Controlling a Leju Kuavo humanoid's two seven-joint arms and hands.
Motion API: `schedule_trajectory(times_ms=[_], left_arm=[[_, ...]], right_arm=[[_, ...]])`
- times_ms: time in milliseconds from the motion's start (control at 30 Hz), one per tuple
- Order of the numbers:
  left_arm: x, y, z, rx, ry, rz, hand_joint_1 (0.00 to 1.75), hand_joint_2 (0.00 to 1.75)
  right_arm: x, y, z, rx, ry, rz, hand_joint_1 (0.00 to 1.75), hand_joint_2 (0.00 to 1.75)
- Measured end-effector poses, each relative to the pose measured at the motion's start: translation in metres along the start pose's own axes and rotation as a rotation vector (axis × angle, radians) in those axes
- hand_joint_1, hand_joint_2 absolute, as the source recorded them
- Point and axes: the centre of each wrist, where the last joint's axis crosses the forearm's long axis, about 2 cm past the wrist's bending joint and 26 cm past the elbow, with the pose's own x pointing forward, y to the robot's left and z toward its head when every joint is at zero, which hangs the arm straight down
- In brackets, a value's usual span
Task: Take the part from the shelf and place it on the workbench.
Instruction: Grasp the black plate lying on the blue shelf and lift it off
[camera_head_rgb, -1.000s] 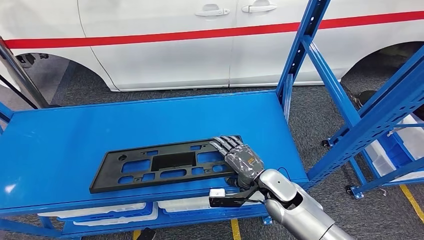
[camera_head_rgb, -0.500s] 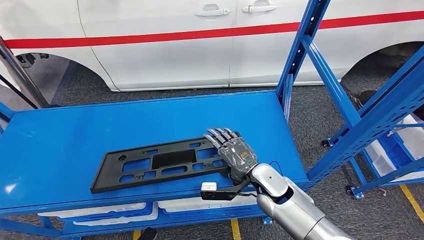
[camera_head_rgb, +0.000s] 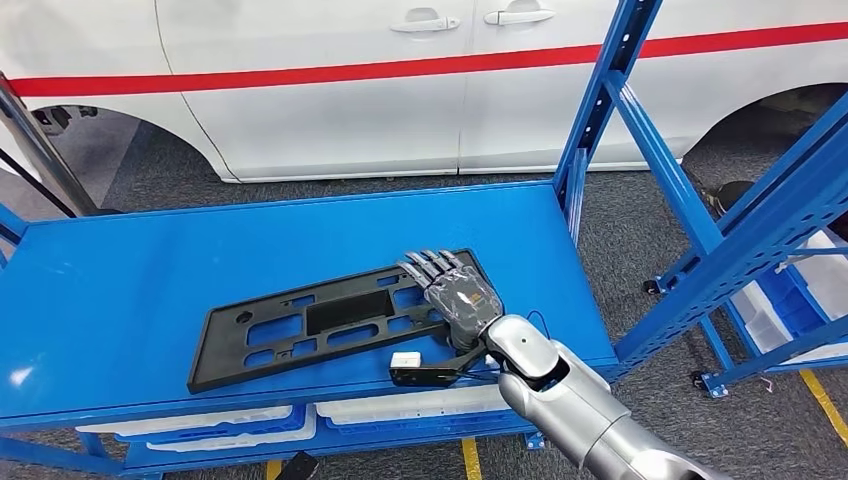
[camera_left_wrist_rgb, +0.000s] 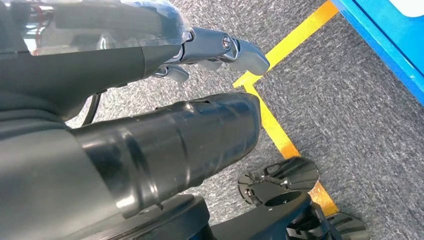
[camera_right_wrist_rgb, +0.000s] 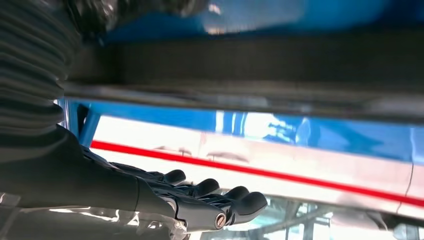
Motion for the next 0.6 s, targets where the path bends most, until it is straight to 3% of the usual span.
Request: schedule_trajectory(times_ms=[200,600], left_arm=[[0.0006,0.0002,-0.0002,-0.001,-0.001,0.001,0.0,0.0],[0.0008,0.0004,-0.0003,0.001,-0.002,0.002,0.0,0.0]], right_arm=[[-0.0038,0.0104,0.0023,0.048,0.005,-0.025,1.69,1.75],[-0.0097,0.0071,-0.002,0.04,0.005,-0.017,1.75,1.75]])
